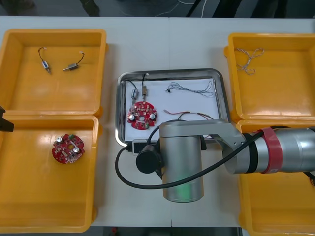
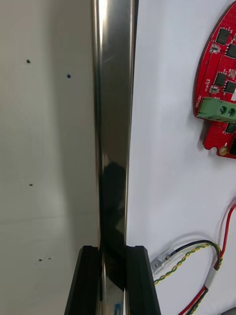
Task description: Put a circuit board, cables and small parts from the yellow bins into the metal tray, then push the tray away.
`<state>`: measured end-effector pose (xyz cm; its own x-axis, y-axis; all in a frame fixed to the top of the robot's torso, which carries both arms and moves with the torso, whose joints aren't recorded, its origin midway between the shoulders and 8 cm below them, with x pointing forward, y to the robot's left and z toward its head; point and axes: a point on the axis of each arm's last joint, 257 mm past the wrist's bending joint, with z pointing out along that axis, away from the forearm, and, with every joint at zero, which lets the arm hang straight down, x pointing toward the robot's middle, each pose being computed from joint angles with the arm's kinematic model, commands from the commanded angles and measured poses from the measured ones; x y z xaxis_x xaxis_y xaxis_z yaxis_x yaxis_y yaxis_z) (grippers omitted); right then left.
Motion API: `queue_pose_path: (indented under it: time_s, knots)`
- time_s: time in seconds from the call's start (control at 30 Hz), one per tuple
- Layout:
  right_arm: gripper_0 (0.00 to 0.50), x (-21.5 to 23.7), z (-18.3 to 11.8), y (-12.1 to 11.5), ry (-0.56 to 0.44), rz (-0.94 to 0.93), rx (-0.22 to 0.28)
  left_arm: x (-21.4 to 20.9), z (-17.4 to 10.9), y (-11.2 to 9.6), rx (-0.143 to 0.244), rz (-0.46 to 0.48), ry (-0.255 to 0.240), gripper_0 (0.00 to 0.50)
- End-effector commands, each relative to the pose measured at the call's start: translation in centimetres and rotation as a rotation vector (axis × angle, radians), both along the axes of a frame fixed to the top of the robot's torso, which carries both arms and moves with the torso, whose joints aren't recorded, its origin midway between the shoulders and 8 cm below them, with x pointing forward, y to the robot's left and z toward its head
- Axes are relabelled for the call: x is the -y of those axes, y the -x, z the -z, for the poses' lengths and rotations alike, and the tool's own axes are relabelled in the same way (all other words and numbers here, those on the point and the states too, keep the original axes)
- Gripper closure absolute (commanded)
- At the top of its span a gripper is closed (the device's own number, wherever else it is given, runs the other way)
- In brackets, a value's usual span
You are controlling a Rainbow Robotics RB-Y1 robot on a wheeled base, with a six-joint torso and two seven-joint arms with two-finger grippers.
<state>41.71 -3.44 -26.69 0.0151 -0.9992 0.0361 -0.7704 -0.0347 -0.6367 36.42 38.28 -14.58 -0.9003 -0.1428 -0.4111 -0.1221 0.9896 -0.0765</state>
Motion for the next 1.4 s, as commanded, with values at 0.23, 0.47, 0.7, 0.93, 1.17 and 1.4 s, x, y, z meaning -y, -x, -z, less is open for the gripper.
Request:
queue_pose_path:
  time_s: [0.23,0.47,0.7,0.93,1.17,1.4]
  knots:
    - [0.5,-1.2,-3.3,-2.4,-0.025,0.002,0.09,-1.0,-1.4,0.1,0.027,0.054,-0.068,0.0]
    - [0.5,-2.4,-4.3,-3.5,-0.024,0.003,0.118,-1.0,-1.4,0.1,0.027,0.054,-0.068,0.0]
    - [0.5,-3.3,-5.0,-4.9,-0.023,0.013,0.147,-1.0,-1.4,0.1,0.027,0.054,-0.068,0.0]
    - [0.5,-3.9,-5.9,-6.0,-0.027,0.005,0.172,-1.0,-1.4,0.1,0.027,0.054,-0.068,0.0]
    - [0.5,-4.3,-6.9,-7.2,-0.031,-0.003,0.202,-1.0,-1.4,0.1,0.027,0.054,-0.068,0.0]
    - [0.5,-4.4,-8.0,-8.9,-0.033,-0.007,0.254,-1.0,-1.4,0.1,0.027,0.054,-0.068,0.0]
